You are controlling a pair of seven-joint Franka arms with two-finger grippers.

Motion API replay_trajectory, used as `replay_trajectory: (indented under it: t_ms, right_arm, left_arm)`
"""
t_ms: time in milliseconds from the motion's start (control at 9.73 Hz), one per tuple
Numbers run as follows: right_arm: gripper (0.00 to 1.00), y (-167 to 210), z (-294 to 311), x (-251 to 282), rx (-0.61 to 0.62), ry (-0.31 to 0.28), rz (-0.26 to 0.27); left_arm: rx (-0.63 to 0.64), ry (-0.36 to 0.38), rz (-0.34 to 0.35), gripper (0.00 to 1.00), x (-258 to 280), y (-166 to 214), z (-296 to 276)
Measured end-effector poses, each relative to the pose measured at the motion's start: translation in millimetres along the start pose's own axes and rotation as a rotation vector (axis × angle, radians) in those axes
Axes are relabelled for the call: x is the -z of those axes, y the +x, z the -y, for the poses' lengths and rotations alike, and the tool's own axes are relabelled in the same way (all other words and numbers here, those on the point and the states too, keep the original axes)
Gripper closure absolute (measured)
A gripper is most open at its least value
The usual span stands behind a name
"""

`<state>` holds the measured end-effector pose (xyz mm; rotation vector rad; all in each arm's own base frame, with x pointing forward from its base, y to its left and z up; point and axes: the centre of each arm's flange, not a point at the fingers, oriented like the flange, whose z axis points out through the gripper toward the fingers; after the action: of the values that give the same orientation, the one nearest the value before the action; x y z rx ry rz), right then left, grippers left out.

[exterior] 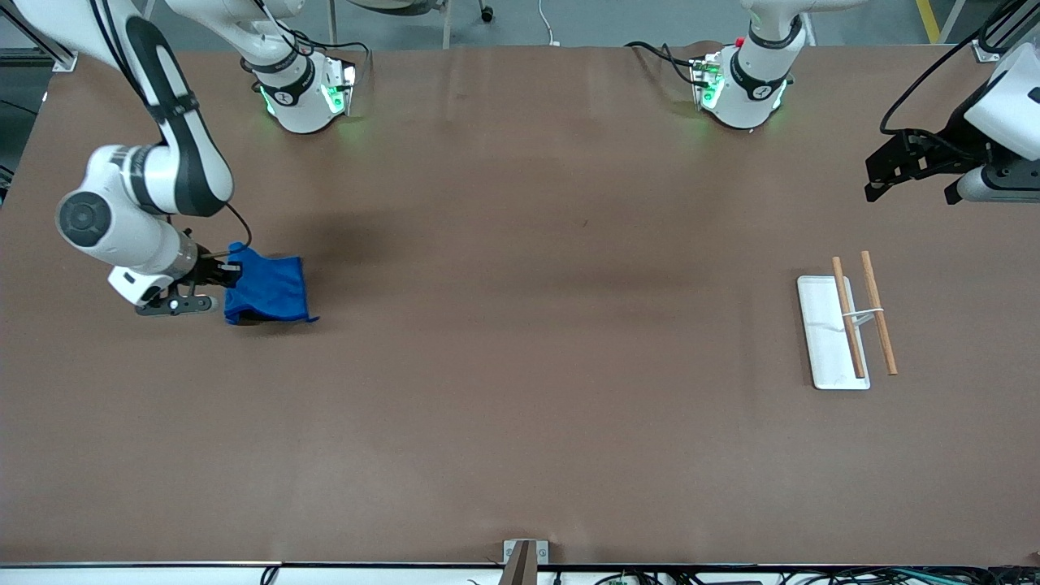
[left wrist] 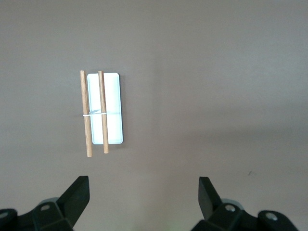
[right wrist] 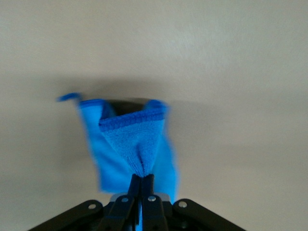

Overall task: Right arm passes towel to left arm to hang
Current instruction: 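Carry the towel with the right gripper while the left gripper approaches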

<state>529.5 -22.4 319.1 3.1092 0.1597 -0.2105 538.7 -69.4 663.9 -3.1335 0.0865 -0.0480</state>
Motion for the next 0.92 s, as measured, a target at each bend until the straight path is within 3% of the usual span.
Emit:
replay_trajectory:
  t_ms: [308, 514, 719, 925]
  right_arm:
    - [0.96, 22, 73, 101, 0.042, 0.156, -0.045]
    - [0.96, 29, 140, 139, 0.07, 0.335, -0.099]
    - [0.96, 32, 188, 172, 0.068, 0.541, -0.147]
    - [0.96, 27, 246, 202, 0.088, 0.721, -0.182]
  left_arm:
    - [-0.01, -0.045, 0.007, 0.0, -2, 1, -2]
    - [-0.026, -0.159, 0.039, 0.0, -17, 9, -8]
    - [-0.006, -0.384, 0.098, 0.0, -60, 35, -25]
    - [0.031, -0.683, 0.162, 0.0, -137, 73, -24]
